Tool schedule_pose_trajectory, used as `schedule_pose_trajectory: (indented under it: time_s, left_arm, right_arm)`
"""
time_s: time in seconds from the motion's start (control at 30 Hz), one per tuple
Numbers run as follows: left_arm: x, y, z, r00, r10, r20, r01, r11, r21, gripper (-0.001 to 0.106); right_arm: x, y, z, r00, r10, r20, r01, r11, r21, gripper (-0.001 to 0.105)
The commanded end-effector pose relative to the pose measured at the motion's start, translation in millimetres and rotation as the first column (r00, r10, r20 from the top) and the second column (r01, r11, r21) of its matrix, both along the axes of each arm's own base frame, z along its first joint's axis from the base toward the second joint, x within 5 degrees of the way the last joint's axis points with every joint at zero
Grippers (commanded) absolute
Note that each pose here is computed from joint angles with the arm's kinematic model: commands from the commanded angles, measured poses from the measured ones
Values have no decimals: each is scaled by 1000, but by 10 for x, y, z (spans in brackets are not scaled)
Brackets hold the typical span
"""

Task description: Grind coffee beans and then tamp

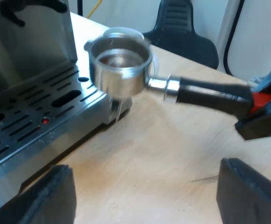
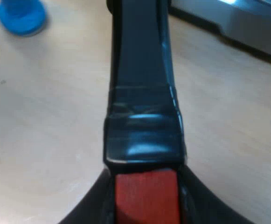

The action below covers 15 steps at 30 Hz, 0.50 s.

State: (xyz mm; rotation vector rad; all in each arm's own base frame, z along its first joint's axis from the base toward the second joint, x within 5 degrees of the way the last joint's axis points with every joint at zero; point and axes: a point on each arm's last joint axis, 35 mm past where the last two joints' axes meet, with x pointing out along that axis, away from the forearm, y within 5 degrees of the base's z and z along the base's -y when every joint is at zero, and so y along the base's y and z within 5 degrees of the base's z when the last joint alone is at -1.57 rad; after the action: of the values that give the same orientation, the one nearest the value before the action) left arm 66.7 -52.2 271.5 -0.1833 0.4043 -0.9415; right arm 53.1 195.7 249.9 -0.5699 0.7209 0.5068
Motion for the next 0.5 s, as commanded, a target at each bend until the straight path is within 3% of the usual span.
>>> schedule_pose_trajectory:
  time_s: [0.03,0.23,0.37,0.5]
  left_arm:
    - [-83,36,37,999,-8,38,8,1000,-7,65]
    - [-137,80,-26,999,23,49,-26,998,53,65]
    - [-130,80,-48,999,31,44,-34,998,59,65]
    - [-130,80,-48,999,31,44,-34,998,59,65]
  right_arm:
    - [0,54,20,997,64,37,-66,997,46,0]
    - [-12,73,-221,994,111,9,-112,986,120,0]
    - [-21,50,-387,992,129,-2,-128,980,155,0]
    - [-30,7,-526,989,148,3,-146,977,154,0]
